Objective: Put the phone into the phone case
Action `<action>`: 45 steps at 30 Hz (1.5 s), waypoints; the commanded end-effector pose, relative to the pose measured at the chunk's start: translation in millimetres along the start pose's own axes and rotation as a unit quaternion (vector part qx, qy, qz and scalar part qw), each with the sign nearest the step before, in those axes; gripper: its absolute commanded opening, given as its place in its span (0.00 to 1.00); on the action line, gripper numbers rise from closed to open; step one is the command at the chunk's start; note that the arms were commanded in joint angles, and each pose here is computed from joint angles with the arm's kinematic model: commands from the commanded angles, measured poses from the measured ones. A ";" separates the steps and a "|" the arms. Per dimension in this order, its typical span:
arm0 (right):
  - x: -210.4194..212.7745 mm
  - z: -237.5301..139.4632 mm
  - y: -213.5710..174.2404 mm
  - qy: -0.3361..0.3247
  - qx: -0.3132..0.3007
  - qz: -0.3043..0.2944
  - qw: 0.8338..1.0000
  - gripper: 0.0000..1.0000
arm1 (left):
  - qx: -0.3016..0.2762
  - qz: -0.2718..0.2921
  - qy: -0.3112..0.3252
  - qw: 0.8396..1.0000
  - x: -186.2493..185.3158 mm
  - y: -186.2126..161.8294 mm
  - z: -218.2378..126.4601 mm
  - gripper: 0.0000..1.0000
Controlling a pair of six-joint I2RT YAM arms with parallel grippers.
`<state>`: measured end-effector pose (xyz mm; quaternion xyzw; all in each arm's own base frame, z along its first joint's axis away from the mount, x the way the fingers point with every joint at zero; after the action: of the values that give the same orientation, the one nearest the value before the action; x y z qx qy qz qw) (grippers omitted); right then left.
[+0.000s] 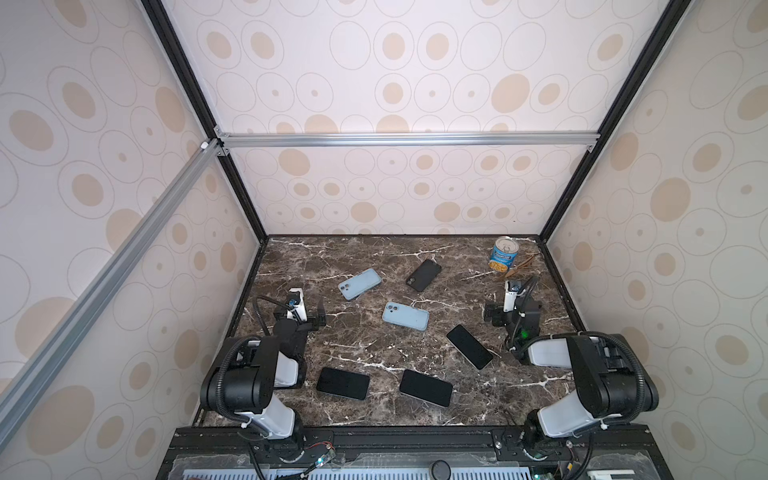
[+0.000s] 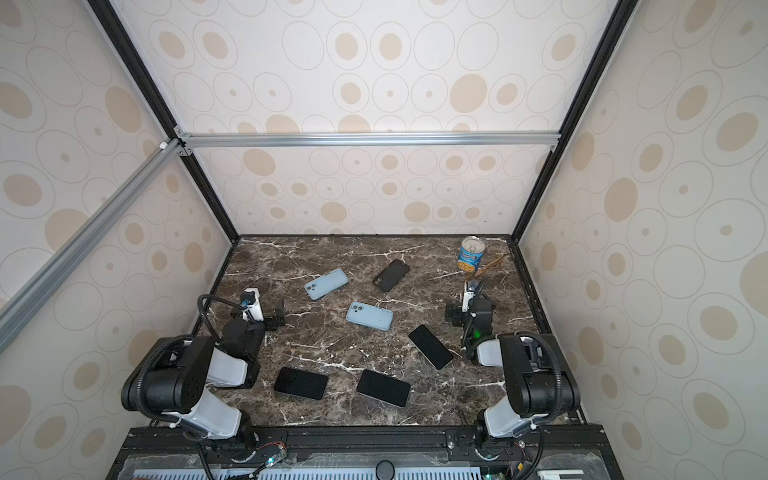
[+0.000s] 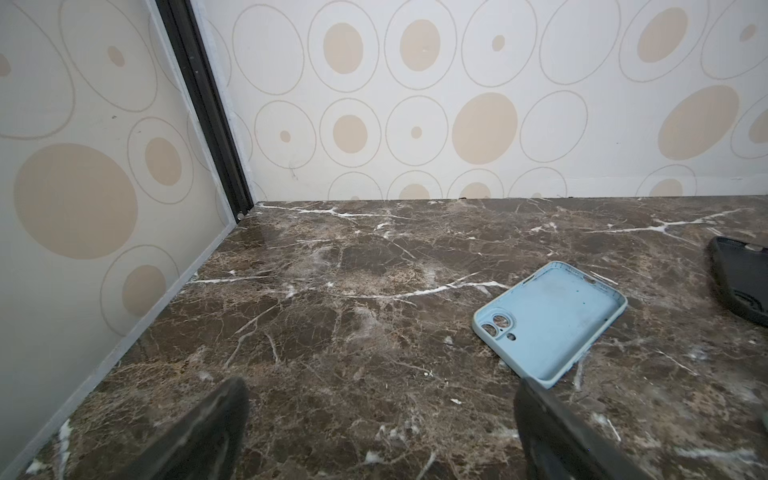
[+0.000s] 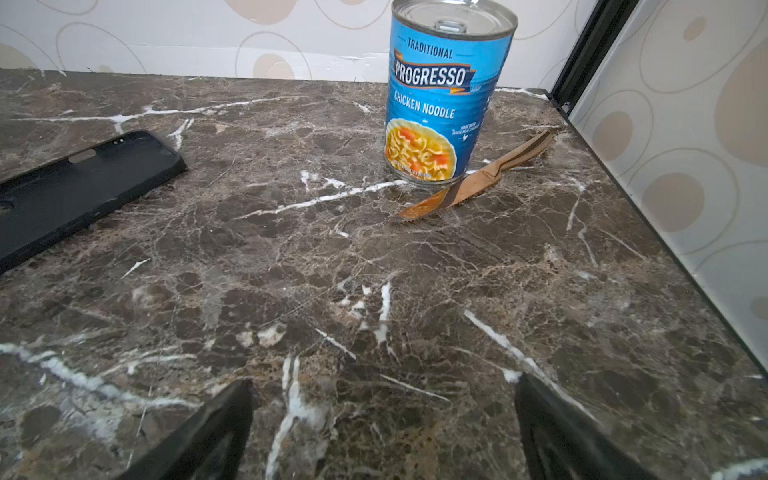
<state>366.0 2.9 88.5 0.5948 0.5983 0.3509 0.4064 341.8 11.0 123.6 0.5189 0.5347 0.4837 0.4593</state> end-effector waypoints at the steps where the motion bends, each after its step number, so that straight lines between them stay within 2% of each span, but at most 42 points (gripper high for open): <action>1: -2.1 -0.2 9.3 -0.006 -0.013 0.003 1.000 1.00 | -0.017 0.012 -0.005 1.000 -2.7 11.0 4.4 0.99; 34: -1.9 0.1 9.4 -0.005 -0.013 0.003 1.000 1.00 | -0.016 0.013 -0.005 1.000 -3.0 10.1 4.2 0.99; 37: -2.1 -0.9 9.8 -0.005 -0.015 0.003 1.000 0.98 | -0.022 0.011 -0.005 1.000 -3.1 12.0 1.9 0.96; 39: -1.2 -3.6 17.6 -0.001 -0.028 0.000 1.000 0.94 | -0.030 0.013 -0.008 0.999 -3.9 19.0 -1.4 0.94; 42: 8.5 -20.5 40.9 0.038 -0.011 -0.017 0.999 0.91 | -0.021 0.020 0.011 1.000 -3.3 43.5 -2.5 0.92; 45: 18.7 -43.5 73.7 0.077 -0.008 -0.001 0.997 0.91 | -0.046 -0.025 0.012 0.999 -9.4 92.6 -0.1 0.90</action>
<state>362.9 12.3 140.1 0.5762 0.6078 0.3755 0.3970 341.5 3.8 178.9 0.4983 0.5182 0.5048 0.4779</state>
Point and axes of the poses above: each gripper's point midway between its finger pads, its own z axis out along the fingers, its own x axis along the line the jaws close on, y = z × x, the point moved 3 cm from there along -z, back along the fingers, and after that the axes turned 1 degree about -z, right-handed, at the moved point
